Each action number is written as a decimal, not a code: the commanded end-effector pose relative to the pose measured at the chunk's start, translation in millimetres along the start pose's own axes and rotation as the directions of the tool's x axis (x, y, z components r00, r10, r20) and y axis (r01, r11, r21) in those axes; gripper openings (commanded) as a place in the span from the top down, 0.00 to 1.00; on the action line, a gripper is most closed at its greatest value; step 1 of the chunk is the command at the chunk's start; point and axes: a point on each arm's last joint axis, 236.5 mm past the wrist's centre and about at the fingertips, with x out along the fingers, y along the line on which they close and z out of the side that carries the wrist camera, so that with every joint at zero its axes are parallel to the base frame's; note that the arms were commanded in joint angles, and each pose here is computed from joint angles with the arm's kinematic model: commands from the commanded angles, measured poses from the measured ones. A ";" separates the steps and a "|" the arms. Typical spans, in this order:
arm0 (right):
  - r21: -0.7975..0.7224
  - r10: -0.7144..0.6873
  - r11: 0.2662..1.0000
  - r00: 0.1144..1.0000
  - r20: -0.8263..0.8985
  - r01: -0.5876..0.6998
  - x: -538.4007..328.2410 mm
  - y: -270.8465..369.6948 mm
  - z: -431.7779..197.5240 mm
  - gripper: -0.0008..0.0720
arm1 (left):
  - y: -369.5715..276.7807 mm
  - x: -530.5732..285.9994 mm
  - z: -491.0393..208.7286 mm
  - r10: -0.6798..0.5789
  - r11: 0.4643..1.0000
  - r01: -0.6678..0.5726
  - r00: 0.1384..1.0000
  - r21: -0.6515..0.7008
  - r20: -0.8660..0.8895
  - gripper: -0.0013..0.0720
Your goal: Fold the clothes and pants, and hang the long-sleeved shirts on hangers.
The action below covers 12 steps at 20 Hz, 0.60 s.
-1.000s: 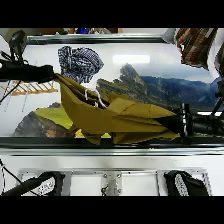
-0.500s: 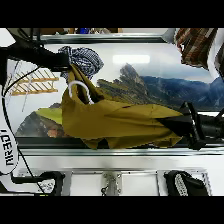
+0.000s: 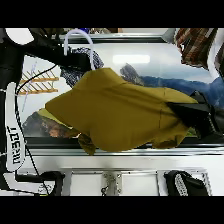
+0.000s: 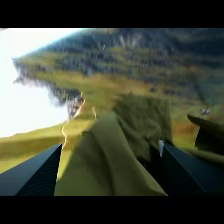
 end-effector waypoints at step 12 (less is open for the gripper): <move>-0.381 -0.628 0.598 0.708 0.323 0.705 -80.7 -123.9 115.5 0.97 | 27.0 -192.9 27.2 0.220 0.976 -0.186 0.831 -0.117 0.511 0.96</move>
